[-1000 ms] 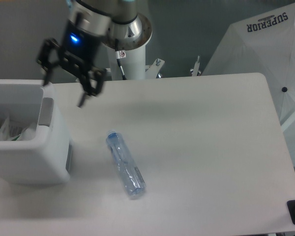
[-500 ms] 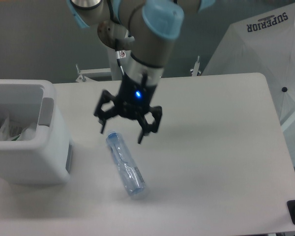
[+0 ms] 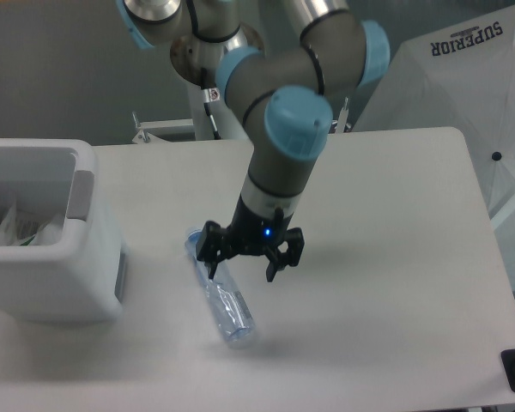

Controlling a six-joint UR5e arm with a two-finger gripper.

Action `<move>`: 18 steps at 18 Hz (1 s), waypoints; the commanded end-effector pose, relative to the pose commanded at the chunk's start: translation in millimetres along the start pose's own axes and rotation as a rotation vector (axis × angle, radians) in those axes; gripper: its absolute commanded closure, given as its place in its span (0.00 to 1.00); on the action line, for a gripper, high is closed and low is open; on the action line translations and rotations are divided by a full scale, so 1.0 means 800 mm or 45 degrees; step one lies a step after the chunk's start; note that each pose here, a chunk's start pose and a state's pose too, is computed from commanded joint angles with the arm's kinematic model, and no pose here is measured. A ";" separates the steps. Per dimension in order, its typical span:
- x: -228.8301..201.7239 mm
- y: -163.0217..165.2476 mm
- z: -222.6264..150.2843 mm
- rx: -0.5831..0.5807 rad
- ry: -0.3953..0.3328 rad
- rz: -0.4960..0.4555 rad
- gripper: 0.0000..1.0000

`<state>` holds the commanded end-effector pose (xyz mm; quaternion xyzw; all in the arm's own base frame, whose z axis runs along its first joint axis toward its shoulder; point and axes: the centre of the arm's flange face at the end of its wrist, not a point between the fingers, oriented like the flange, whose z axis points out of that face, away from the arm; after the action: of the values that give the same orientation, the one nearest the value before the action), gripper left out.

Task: Place the trash in the trash can
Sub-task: 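Move the open gripper over the clear water bottle and lower, then rotate the gripper and close it around the bottle's cap end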

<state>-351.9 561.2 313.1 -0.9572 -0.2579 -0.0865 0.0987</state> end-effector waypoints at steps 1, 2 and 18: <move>0.003 -0.003 0.011 -0.027 -0.010 -0.017 0.00; 0.002 -0.007 0.023 -0.058 -0.018 -0.041 0.00; -0.006 -0.045 0.123 -0.386 -0.133 -0.226 0.00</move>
<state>-363.2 612.4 222.0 -0.9378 -0.3301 -0.0832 -0.0683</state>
